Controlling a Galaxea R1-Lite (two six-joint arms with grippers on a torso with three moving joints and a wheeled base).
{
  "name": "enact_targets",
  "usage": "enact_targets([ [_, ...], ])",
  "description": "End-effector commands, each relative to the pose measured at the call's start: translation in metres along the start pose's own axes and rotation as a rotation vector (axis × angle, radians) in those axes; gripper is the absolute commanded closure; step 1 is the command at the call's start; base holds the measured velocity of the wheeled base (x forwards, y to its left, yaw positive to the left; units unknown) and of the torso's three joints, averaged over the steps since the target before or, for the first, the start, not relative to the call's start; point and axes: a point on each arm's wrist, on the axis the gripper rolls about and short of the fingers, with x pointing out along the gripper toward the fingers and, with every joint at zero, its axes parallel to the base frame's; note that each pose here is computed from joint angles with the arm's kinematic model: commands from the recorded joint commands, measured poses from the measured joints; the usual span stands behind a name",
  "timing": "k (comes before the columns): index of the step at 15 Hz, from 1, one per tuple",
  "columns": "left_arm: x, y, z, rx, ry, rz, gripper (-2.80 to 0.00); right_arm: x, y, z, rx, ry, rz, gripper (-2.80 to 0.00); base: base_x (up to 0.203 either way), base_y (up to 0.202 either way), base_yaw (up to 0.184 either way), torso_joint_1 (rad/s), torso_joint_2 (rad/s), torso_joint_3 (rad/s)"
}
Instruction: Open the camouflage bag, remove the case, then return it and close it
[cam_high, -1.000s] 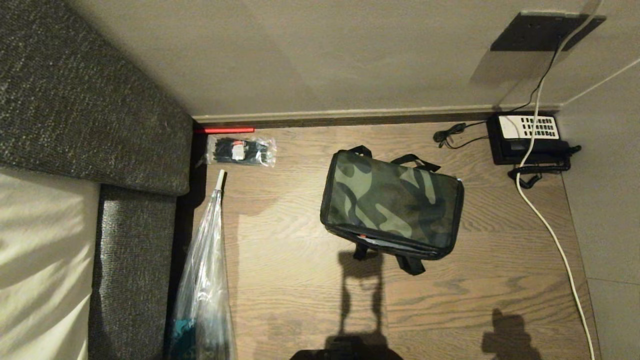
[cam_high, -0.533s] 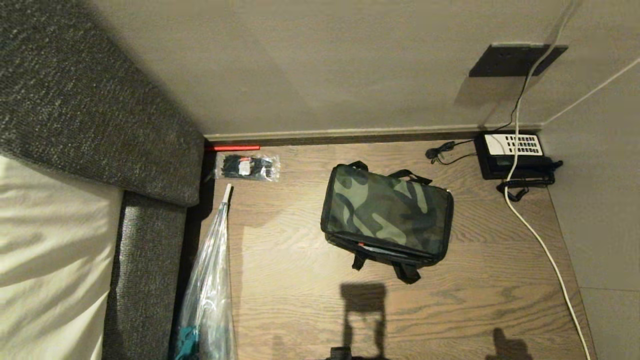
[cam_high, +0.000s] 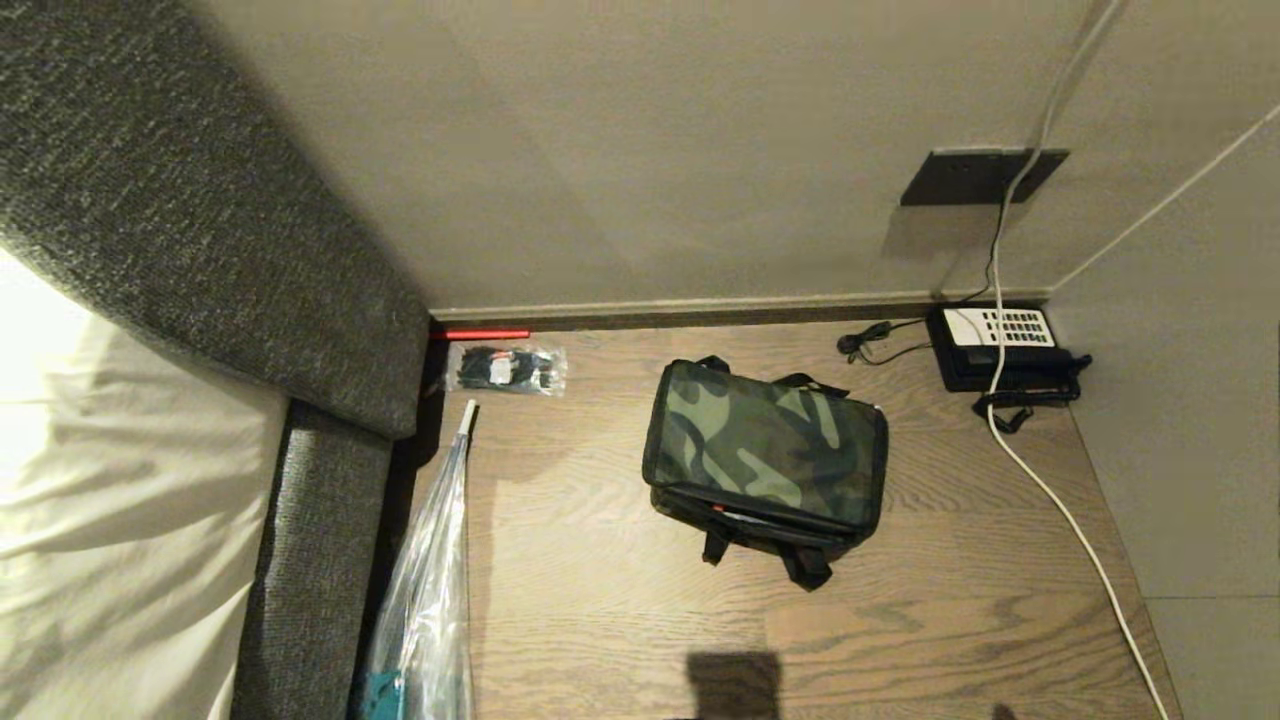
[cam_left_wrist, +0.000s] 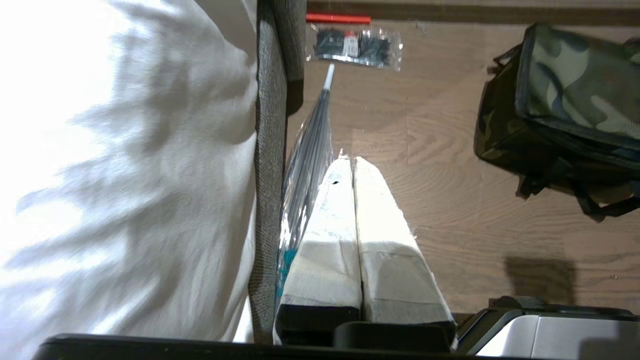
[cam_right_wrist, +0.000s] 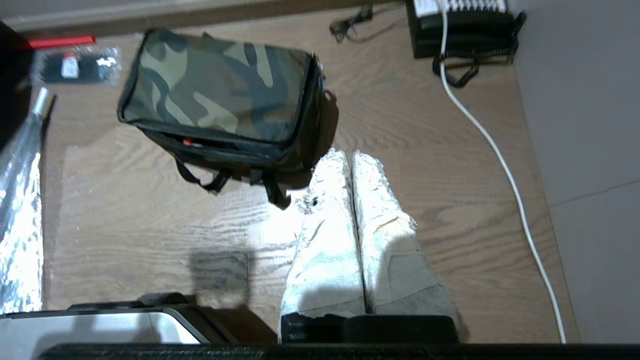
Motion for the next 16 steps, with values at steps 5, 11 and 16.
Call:
enact_targets([
  [5,-0.0001,0.0,0.0,-0.002,-0.002,0.001,0.0,-0.0013,-0.0003,-0.0044,0.001,-0.016,0.001,0.0,0.0,0.0,0.0,0.005,0.0,0.203],
  [11,-0.0001,0.0,0.0,-0.004,-0.002,0.002,0.0,-0.0013,-0.0003,-0.0044,0.001,-0.016,0.001,0.0,0.0,0.0,0.0,0.002,0.0,0.2],
  [16,-0.0001,0.0,0.0,-0.005,-0.002,0.001,0.0,-0.0013,-0.0003,-0.0044,0.001,-0.016,0.001,0.0,0.0,0.0,0.0,0.001,0.0,0.207],
])
